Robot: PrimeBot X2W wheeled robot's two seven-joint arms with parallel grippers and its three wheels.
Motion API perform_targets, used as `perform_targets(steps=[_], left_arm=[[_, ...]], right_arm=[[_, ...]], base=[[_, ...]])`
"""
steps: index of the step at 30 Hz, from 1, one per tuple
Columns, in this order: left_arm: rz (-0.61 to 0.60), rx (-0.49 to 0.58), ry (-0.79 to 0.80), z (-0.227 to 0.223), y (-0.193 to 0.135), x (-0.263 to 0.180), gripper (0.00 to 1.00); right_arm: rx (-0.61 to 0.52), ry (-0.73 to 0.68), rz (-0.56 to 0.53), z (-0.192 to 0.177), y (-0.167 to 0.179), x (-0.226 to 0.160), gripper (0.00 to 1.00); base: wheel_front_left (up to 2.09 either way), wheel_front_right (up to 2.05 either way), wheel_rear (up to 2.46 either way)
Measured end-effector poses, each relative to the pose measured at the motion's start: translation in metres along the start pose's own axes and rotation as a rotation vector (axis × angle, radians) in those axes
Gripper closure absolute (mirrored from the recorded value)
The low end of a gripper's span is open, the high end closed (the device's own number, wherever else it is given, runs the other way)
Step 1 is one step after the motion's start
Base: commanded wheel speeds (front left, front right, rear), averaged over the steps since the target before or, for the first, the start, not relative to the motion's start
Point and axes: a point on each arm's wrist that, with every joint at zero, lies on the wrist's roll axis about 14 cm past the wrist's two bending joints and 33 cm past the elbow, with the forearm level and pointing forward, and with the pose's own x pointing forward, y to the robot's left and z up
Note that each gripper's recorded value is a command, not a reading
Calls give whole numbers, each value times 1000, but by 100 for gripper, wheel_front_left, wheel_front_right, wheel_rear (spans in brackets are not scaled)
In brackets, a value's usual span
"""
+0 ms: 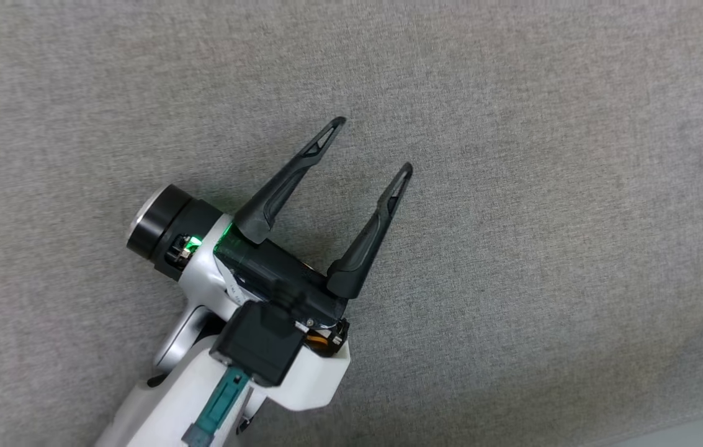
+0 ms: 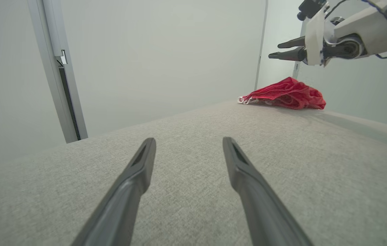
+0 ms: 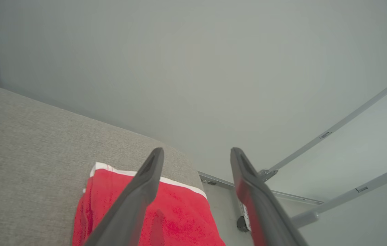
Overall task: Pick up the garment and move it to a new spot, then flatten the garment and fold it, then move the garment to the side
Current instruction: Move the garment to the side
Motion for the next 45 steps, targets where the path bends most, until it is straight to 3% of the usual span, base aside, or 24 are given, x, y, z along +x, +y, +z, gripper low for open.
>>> perform_targets(steps=[7, 16, 22, 28, 36, 45], left_arm=[[139, -27, 61, 11, 16, -21, 0], [417, -58, 121, 35, 53, -79, 0], [559, -37, 103, 64, 70, -124, 0], [624, 14, 64, 93, 66, -164, 0], [693, 37, 50, 109, 47, -218, 0], [693, 62, 6, 124, 40, -226, 0]], right_arm=[[179, -140, 180, 26, 103, -33, 0], [427, -267, 306, 70, 183, -112, 0], [551, -375, 302, 107, 197, -164, 0], [612, -462, 264, 129, 190, -216, 0], [634, -441, 242, 107, 189, -277, 0], [649, -399, 269, 90, 202, -302, 0]], base=[[0, 0, 0], [0, 0, 0], [0, 0, 0], [0, 0, 0], [0, 0, 0], [0, 0, 0]])
